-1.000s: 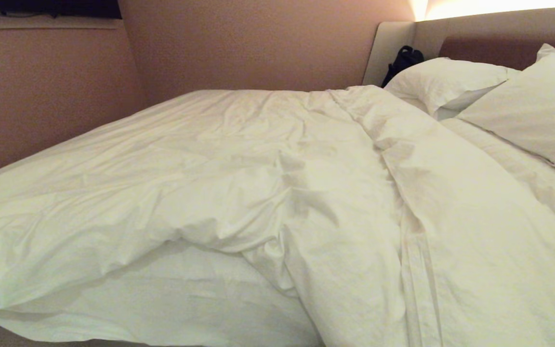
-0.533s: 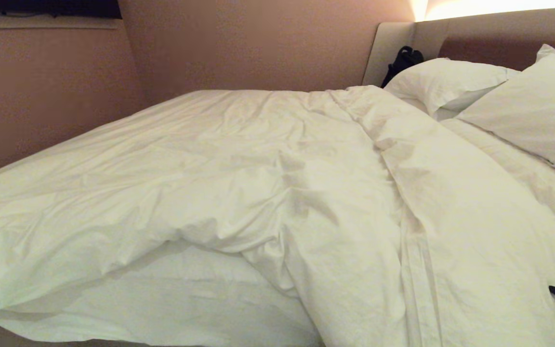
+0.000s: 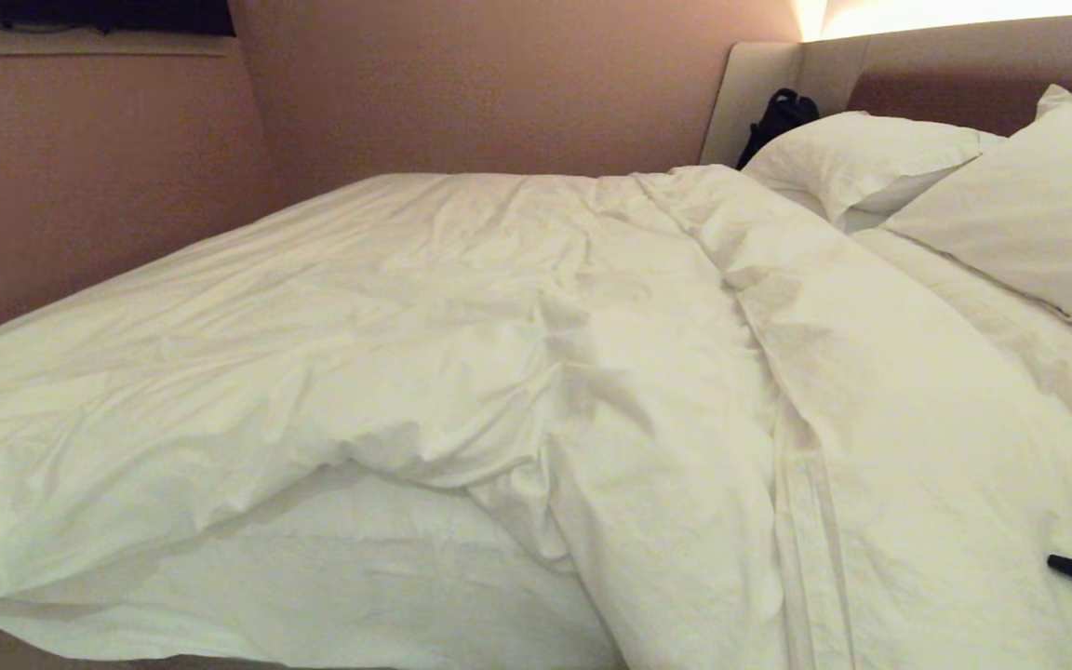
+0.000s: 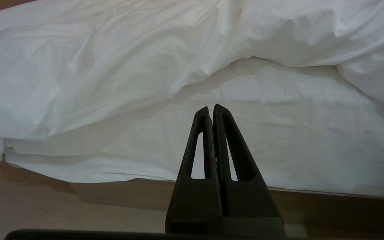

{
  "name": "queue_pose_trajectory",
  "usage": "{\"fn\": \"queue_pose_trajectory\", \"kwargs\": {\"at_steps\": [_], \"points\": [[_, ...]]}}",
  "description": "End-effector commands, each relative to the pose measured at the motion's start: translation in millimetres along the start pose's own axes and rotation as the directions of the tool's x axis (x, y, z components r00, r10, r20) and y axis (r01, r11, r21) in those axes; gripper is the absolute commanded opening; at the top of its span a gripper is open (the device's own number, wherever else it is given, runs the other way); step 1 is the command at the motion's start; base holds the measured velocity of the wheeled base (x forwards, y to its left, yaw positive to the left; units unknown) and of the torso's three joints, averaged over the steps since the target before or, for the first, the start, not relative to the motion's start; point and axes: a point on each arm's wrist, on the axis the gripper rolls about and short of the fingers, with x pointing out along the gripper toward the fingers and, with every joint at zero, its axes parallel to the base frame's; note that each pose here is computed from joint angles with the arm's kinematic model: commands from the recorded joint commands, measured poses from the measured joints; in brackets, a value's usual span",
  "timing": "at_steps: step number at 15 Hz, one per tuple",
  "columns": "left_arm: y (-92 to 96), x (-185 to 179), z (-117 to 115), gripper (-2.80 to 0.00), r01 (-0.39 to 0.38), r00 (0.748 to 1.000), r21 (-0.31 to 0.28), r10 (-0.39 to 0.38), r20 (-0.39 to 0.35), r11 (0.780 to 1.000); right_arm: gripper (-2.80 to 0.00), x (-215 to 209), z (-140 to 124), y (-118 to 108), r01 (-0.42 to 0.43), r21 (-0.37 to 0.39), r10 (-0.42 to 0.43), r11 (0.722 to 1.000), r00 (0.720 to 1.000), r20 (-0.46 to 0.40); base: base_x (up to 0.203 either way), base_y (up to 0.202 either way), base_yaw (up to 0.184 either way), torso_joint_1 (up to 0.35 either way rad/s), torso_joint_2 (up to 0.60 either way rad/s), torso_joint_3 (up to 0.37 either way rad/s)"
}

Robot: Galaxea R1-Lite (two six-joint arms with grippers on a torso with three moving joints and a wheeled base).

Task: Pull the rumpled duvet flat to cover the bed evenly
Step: Flatten the corners of the folded blanket

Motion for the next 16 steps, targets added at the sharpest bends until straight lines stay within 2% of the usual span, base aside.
{"fn": "queue_pose_trajectory", "kwargs": {"at_steps": [1,6,13,16], "points": [[0.0,0.0,0.1,-2.80,0.000,1.000,0.000,0.000,0.001,1.000,-2.80,-0.6,0.4,0.8,-0.003,-0.005,0.003,1.000,1.000,0.008,0.000,0.000,0.000,0.000,0.00,0.000],[0.0,0.0,-0.1,-2.80,0.000,1.000,0.000,0.000,-0.001,1.000,-2.80,-4.1,0.6,-3.7,0.007,-0.007,-0.007,1.000,1.000,0.022,0.000,0.000,0.000,0.000,0.00,0.000],[0.0,0.0,0.1,-2.80,0.000,1.000,0.000,0.000,0.001,1.000,-2.80,-48.3,13.8,-8.6,0.155,-0.045,-0.150,0.987,0.985,0.087,0.000,0.000,0.000,0.000,0.00,0.000],[0.0,0.0,0.1,-2.80,0.000,1.000,0.000,0.000,0.001,1.000,-2.80,-62.6,28.8,5.7,0.209,-0.087,-0.201,0.974,0.975,0.092,0.000,0.000,0.000,0.000,0.00,0.000]]}}
